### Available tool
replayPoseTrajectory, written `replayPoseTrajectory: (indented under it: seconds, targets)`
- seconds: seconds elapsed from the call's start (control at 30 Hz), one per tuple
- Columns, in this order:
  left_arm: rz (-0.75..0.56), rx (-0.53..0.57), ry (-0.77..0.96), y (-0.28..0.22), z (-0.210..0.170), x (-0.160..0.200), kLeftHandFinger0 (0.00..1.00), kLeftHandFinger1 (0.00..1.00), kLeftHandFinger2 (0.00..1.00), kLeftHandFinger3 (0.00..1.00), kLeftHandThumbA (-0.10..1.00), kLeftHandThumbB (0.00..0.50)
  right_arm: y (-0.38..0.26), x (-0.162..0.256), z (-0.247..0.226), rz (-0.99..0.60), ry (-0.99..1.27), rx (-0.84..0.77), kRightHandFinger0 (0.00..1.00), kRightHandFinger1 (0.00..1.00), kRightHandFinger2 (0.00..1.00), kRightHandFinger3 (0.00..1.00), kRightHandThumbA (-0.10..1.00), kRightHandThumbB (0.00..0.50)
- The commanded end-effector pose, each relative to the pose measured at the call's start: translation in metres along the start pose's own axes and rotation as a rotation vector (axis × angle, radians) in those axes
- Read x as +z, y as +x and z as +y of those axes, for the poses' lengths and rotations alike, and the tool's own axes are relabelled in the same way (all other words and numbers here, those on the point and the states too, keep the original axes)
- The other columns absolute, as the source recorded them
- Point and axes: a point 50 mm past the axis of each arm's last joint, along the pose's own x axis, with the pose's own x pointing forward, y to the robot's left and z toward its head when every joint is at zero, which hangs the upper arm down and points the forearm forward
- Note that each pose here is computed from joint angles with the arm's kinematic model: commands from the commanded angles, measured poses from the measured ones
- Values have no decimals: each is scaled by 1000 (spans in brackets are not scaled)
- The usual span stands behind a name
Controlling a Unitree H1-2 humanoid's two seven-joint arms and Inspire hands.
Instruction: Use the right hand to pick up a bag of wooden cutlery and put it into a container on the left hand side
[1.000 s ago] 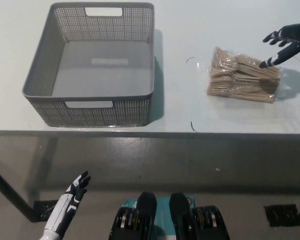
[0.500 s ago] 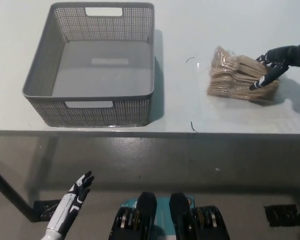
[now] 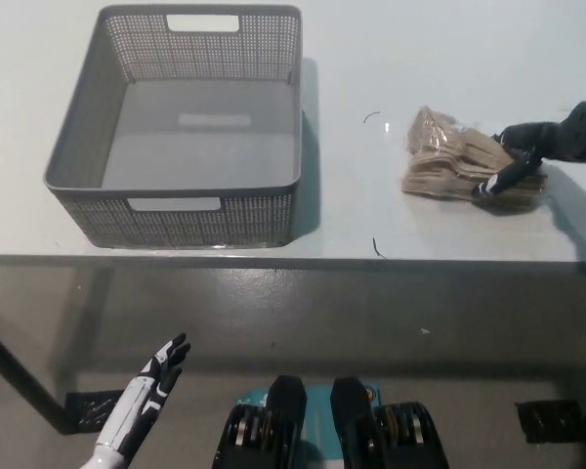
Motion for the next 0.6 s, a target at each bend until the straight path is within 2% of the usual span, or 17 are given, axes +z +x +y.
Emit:
replayPoseTrajectory:
  seconds: [0.0,0.07,0.1,0.13,0.17,0.2,0.23,0.27,0.3,0.33,0.37,0.4,0.43,0.5,0.57]
  targets:
    - [-80,0,39,13,12,13,1000,1000,1000,1000,1000,361,6,19,3,-59,46,-50,1000,1000,1000,1000,605,500]
    - [-82,-1,36,15,11,13,1000,1000,1000,1000,1000,372,12,25,12,-88,27,-88,1000,1000,1000,1000,582,500]
    - [-82,-3,36,16,11,14,1000,1000,1000,1000,1000,377,13,26,14,-94,17,-109,1000,1000,1000,1000,519,484]
    - [-83,-5,33,16,10,14,1000,1000,1000,1000,1000,377,15,27,17,-97,1,-136,1000,1000,1000,1000,505,490]
    - [-81,-7,33,16,10,13,1000,1000,1000,1000,1000,381,17,28,20,-93,-16,-176,910,1000,1000,1000,437,474]
    - [-83,-10,35,16,10,14,1000,1000,1000,1000,1000,390,20,30,23,-97,-40,-230,581,682,820,938,326,433]
    - [-85,-13,34,17,11,14,1000,1000,1000,1000,1000,389,21,30,26,-124,-36,-283,273,434,558,596,137,356]
    - [-88,-13,37,18,11,15,1000,1000,1000,1000,1000,388,22,30,28,-142,-43,-348,105,276,373,360,-7,261]
    - [-92,-13,43,20,12,16,1000,1000,1000,1000,1000,386,21,30,27,-155,-41,-388,5,223,496,418,-93,214]
    - [-97,-12,50,22,13,18,1000,1000,1000,1000,1000,387,20,30,24,-172,-26,-426,1,223,581,514,-99,162]
    - [-100,-13,53,23,14,18,1000,1000,1000,1000,1000,379,18,31,21,-180,-14,-448,6,413,827,761,-100,97]
    - [-99,-15,52,23,14,18,1000,1000,1000,1000,1000,368,17,31,20,-194,-3,-466,33,518,872,911,-100,71]
    - [-100,-18,49,23,15,18,1000,1000,1000,1000,1000,360,15,29,18,-218,15,-495,65,567,891,963,-100,65]
    - [-100,-20,51,23,15,18,1000,1000,1000,1000,1000,365,13,27,15,-241,46,-533,98,596,907,983,-100,67]
    - [-100,-22,54,24,14,18,1000,1000,1000,1000,1000,366,10,25,11,-258,71,-569,95,596,890,961,-100,67]
